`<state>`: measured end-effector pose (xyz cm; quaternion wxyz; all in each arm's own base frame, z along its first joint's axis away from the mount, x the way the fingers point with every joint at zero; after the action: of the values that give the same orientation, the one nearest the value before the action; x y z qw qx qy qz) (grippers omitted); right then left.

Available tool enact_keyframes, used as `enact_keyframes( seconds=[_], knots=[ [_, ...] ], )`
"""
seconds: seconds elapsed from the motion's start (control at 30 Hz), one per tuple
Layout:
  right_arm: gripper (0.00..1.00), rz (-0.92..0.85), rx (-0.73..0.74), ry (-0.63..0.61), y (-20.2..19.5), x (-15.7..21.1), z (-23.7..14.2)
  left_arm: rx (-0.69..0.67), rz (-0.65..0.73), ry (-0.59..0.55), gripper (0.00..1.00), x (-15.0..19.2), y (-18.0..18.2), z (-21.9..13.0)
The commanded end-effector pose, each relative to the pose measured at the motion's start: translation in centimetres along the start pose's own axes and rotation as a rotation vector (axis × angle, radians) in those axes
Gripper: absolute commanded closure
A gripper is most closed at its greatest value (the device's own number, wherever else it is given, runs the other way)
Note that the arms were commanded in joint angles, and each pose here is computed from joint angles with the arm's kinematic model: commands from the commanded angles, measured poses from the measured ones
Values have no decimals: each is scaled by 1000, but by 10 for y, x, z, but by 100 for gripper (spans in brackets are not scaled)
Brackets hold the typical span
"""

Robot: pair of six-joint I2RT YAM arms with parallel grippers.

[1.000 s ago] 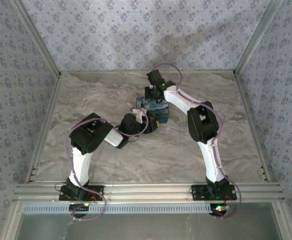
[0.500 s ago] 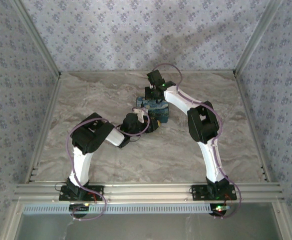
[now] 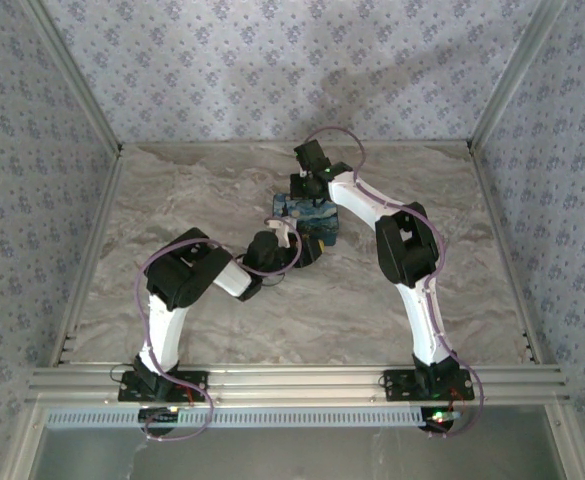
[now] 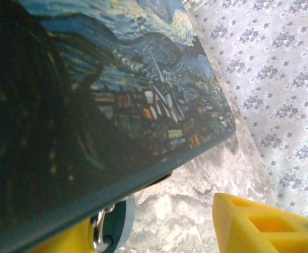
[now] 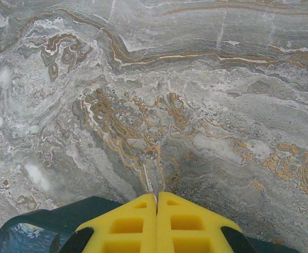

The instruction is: Unlock the padlock with the key

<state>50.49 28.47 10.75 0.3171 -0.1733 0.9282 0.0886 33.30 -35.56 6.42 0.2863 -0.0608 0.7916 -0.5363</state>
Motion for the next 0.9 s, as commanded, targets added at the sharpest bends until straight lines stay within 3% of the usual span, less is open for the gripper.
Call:
enact_keyframes(
  seconds=[0.0, 0.4, 0.6, 0.67, 0.77, 0.87],
  knots=[
    [100, -15, -14, 280, 12, 82, 21, -256, -79, 68, 46, 34, 69, -8],
    [100, -18, -18, 274, 13, 80, 18, -305, -95, 38, 75, 30, 82, -17],
    [100, -20, -17, 273, 13, 80, 18, -296, -95, 44, 80, 28, 83, -21],
    [100, -21, -18, 276, 14, 80, 17, -292, -98, 48, 76, 26, 84, -21],
    [100, -20, -17, 280, 13, 81, 17, -291, -107, 50, 58, 26, 84, -20],
    [100, -23, -18, 278, 14, 81, 17, -268, -97, 50, 47, 27, 80, -17]
  ],
)
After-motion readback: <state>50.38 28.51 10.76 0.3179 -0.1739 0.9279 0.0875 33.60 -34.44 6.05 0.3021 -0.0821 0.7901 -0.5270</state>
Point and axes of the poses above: each hand's point on the last joint's axis, 136 mm out from that joint toward the fingers, its own z axis out along the fingers, its own y axis along the line the jaws close on, x = y × z, the point moved 2 cm from there along -z, back along the fingers, and after that the axes turned 12 degrees about -z, right-handed, at the moved point
